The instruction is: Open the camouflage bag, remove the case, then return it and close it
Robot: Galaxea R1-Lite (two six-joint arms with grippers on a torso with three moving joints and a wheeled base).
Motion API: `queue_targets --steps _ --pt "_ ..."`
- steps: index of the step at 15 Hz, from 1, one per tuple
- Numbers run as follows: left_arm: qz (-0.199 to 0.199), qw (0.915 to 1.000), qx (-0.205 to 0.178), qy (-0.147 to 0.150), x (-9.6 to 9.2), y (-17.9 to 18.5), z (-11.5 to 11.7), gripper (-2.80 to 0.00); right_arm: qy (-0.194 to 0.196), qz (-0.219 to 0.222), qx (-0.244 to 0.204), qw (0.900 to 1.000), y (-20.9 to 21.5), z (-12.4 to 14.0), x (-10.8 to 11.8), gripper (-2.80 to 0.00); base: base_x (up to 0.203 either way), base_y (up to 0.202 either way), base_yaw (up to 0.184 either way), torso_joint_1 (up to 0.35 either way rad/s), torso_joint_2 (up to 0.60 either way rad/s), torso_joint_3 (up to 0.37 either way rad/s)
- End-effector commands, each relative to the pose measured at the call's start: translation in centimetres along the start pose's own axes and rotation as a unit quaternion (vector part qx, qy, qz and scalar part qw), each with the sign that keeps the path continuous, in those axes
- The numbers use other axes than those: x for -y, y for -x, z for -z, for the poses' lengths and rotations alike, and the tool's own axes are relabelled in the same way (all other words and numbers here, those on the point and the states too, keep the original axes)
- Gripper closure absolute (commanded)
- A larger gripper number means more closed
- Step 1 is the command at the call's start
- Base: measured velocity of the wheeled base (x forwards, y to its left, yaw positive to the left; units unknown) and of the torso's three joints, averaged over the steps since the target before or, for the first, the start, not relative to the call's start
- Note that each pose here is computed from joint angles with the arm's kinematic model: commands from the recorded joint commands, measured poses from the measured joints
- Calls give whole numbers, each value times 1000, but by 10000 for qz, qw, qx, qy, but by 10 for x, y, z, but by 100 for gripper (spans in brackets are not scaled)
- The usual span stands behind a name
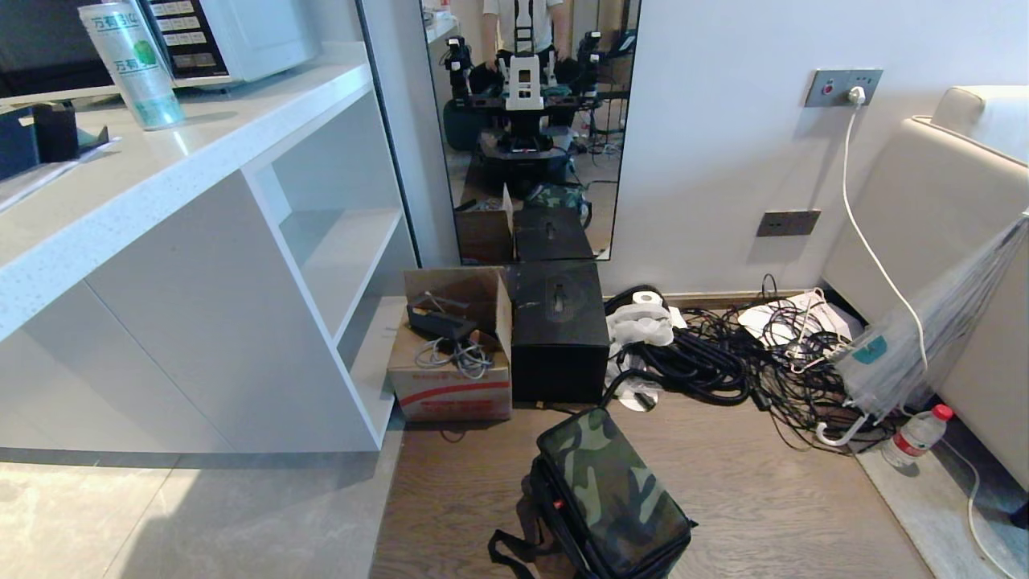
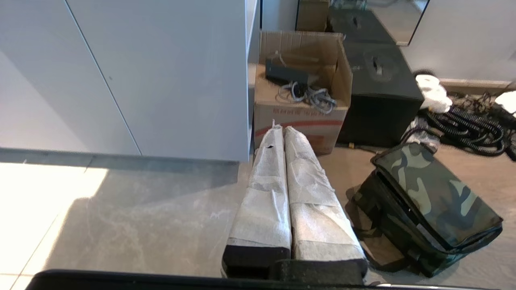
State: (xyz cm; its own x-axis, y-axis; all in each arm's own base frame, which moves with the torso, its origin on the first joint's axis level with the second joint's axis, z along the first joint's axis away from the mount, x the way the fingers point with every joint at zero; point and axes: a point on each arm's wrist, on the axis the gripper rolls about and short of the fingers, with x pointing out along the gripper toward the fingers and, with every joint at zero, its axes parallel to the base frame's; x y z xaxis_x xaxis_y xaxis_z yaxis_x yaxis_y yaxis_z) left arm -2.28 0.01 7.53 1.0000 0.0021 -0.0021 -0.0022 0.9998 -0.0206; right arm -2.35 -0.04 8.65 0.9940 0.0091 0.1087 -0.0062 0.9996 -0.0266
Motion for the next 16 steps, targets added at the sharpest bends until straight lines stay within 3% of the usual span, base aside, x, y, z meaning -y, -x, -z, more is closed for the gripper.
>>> queue_targets --steps 1,6,16 --pt "-5 10000 3 4 0 0 0 0 10 -6 -208 9998 -2 11 0 0 0 0 0 6 2 203" --pt "-5 10000 6 -19 0 0 0 0 36 -8 -129 9999 -2 10 0 0 0 0 0 2 1 185" --pt "-5 10000 3 -19 0 0 0 0 2 -3 -116 9999 -2 9 0 0 0 0 0 0 1 14"
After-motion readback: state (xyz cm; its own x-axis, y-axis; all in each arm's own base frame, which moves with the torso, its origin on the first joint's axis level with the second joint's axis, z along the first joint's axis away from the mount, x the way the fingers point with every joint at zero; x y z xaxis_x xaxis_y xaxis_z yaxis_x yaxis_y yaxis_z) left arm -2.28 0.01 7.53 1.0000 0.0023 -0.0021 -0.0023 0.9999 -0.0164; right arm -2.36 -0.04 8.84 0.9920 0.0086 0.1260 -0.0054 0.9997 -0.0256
